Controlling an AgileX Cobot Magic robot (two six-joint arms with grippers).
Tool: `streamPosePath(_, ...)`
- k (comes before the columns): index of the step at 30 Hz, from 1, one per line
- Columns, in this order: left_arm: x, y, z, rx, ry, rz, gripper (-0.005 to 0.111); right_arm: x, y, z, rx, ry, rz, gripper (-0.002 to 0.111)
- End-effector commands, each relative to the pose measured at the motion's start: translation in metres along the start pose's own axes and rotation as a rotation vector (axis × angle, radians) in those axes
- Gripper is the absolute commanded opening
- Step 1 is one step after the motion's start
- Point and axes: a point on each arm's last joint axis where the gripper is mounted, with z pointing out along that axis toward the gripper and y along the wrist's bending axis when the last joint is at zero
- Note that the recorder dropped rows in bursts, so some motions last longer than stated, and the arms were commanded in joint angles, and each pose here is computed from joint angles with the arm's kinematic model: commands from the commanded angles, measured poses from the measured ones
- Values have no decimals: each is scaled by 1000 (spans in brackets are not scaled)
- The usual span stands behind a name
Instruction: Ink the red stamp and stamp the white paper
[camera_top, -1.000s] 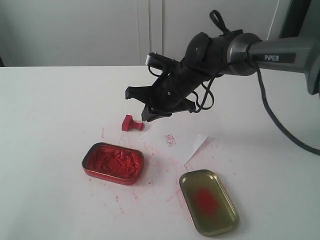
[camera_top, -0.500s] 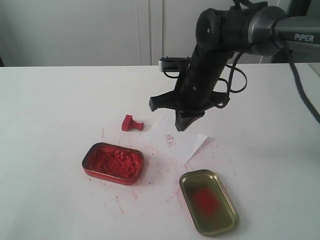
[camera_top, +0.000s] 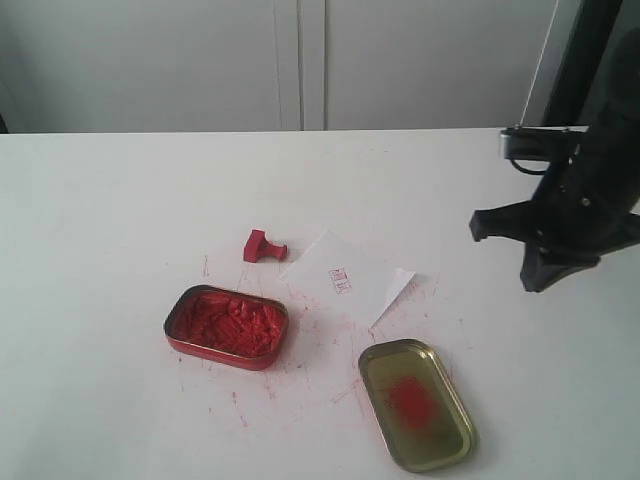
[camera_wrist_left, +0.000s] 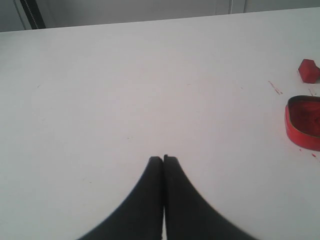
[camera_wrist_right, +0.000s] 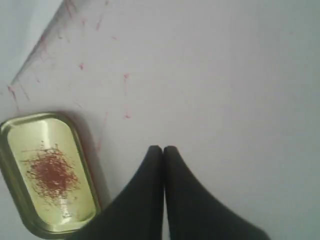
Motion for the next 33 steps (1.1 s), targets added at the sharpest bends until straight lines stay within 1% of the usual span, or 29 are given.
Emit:
streamPosePath(1, 0, 0, 0, 2, -4, 1, 0, 29, -16, -20, 102, -51, -62, 0)
streamPosePath(4, 0, 0, 0, 2, -4, 1, 0, 56, -18, -30, 116, -90, -74, 0)
streamPosePath(6, 0, 0, 0, 2, -4, 1, 0, 72, -18, -38, 114, -148, -78, 0)
streamPosePath(10, 0, 0, 0, 2, -4, 1, 0, 90, -18, -47, 111, -219, -81, 0)
streamPosePath(19, 0, 0, 0, 2, -4, 1, 0, 132, -19, -63, 102, -458, -94, 0)
streamPosePath(33, 0, 0, 0, 2, -4, 1, 0, 203, -21, -84, 87, -777, -103, 0)
